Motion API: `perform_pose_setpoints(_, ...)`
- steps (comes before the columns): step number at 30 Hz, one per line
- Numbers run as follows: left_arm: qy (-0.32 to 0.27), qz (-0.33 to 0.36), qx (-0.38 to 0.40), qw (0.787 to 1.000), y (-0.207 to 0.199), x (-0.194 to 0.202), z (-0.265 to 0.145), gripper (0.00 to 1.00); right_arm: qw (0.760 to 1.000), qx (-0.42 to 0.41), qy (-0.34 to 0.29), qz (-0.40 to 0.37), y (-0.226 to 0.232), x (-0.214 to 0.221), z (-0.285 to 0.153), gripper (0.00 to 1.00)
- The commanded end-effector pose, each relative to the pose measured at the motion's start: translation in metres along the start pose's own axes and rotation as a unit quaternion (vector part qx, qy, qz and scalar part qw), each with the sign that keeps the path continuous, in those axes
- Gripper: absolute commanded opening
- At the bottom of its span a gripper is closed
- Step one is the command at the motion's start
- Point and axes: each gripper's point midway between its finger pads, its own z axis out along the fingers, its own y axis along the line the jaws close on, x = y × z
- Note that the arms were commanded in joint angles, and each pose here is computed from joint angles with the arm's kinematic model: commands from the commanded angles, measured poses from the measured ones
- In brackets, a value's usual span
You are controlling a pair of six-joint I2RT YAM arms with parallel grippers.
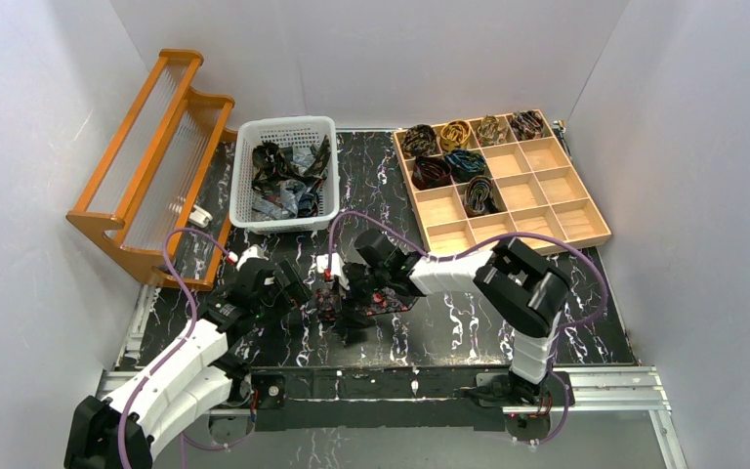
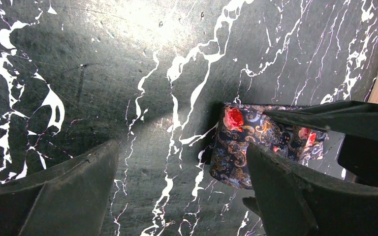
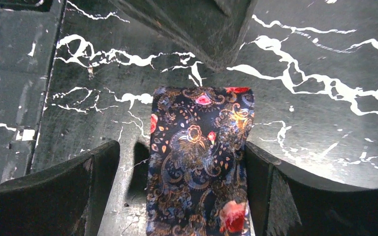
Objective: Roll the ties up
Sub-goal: Roll the tie at the center of the board.
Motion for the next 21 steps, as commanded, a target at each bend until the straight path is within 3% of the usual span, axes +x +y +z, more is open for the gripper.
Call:
perform_pose_setpoints(1,0.006,0.007,-0.006,1.0,0.005,0.003,-0.002,0.98,1.0,-0.011,0.003,-0.003,-0.003,-0.003,0.01,0.97)
perform_pose_setpoints(11,0.012,0.009,-0.002,1.0,0.005,0.006,-0.001,0.98,0.999,0.035,0.029,0.02,0.004,0.016,0.018,0.59)
perform_pose_setpoints(16,0.016,0.007,0.0,1.0,0.005,0.008,0.0,0.98,0.995,0.083,0.024,0.042,0.004,0.016,0.017,0.52)
perform_pose_setpoints(21,0.016,0.005,0.004,1.0,0.003,0.008,0.0,0.98,0.993,0.107,0.003,0.058,0.002,0.006,0.012,0.58)
